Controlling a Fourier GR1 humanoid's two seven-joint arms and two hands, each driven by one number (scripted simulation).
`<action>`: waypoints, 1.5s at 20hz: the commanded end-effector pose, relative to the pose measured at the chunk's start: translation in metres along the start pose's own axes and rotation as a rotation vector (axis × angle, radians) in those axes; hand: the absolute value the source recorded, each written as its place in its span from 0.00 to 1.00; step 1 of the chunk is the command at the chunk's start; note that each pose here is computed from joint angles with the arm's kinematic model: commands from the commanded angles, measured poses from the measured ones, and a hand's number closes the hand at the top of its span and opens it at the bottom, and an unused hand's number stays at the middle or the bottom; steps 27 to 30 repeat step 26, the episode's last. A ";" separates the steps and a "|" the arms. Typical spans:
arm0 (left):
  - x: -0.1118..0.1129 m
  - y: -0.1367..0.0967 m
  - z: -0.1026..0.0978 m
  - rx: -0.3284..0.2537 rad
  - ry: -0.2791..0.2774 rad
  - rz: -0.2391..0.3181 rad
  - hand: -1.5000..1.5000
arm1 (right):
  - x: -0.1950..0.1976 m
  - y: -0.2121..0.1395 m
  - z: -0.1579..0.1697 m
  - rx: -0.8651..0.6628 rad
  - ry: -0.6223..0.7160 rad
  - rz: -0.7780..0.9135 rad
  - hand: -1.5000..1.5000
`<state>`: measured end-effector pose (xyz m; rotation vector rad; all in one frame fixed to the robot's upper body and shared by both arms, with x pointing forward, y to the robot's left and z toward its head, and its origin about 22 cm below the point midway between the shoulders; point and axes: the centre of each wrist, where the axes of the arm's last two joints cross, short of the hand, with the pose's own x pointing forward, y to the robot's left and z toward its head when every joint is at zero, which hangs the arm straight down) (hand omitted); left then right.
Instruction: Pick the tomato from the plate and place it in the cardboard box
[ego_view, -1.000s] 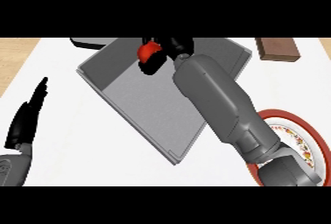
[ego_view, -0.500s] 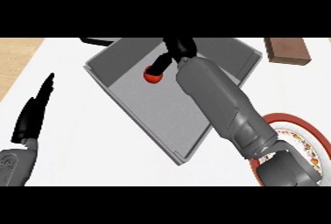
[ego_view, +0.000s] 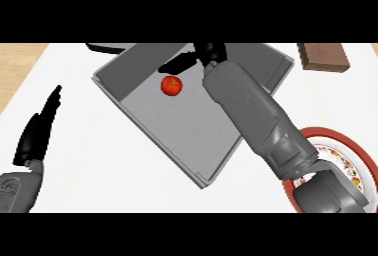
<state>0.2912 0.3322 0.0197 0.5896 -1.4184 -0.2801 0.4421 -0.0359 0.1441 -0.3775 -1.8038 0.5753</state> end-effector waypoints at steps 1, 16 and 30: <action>-0.006 0.011 -0.001 0.028 0.023 -0.010 0.50 | -0.017 -0.003 0.004 -0.116 -0.023 -0.118 0.00; -0.021 0.026 0.022 0.060 0.068 -0.008 0.50 | -0.115 -0.149 0.016 -0.166 0.045 -0.220 0.00; -0.020 0.007 0.024 0.048 0.069 0.009 0.50 | -0.164 -0.229 0.055 -0.054 0.058 -0.165 0.00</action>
